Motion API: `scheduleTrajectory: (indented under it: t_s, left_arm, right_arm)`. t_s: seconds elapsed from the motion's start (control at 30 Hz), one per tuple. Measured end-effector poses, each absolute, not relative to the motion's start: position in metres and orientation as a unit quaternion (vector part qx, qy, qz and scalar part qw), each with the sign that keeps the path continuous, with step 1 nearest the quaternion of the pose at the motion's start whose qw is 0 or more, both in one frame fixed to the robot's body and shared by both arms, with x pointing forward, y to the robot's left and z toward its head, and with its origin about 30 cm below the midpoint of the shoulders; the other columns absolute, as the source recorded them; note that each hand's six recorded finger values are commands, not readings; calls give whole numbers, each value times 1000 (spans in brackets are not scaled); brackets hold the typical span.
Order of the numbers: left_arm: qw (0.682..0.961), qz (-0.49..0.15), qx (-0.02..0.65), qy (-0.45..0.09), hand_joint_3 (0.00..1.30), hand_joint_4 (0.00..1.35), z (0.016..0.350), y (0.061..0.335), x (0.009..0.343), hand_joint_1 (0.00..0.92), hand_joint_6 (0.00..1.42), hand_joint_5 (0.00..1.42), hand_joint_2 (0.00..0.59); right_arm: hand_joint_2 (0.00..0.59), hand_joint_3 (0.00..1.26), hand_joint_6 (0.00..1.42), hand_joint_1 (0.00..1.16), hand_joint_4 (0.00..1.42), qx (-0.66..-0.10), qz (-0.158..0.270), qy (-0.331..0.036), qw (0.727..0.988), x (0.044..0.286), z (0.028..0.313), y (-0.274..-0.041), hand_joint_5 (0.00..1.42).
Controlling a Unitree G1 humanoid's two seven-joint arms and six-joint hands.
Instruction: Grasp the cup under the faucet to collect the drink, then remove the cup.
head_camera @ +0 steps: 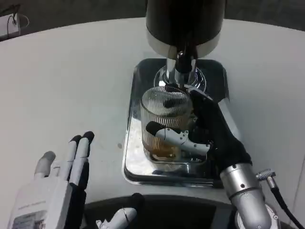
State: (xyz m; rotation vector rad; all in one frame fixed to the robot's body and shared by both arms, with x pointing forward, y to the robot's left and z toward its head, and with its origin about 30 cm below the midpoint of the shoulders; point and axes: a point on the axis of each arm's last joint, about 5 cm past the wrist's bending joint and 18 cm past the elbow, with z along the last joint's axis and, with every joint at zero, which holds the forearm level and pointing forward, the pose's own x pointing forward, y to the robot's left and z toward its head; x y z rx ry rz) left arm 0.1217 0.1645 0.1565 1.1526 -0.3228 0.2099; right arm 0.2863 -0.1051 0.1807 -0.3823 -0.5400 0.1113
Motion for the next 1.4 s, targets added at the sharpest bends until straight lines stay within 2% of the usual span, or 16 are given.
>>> scheduleTrajectory:
  t_s: [0.2,0.43,0.97,1.4]
  left_arm:
    - [822,102,539,-155,26,0,158,164,124,0,2,150,172]
    - [822,103,536,-160,26,0,159,162,126,0,0,150,172]
    - [825,100,534,-158,26,0,157,161,129,0,0,150,172]
    - [827,95,531,-156,35,0,156,160,130,0,0,150,171]
  right_arm:
    - [153,631,1424,1123,913,-183,39,-268,945,285,181,-109,1148]
    - [108,738,1424,1155,982,-180,30,-270,945,281,180,-114,1205]
    - [90,792,1424,1162,1004,-168,23,-297,939,264,183,-118,1219]
    - [75,795,1424,1162,1006,-178,64,-281,941,244,172,-116,1219]
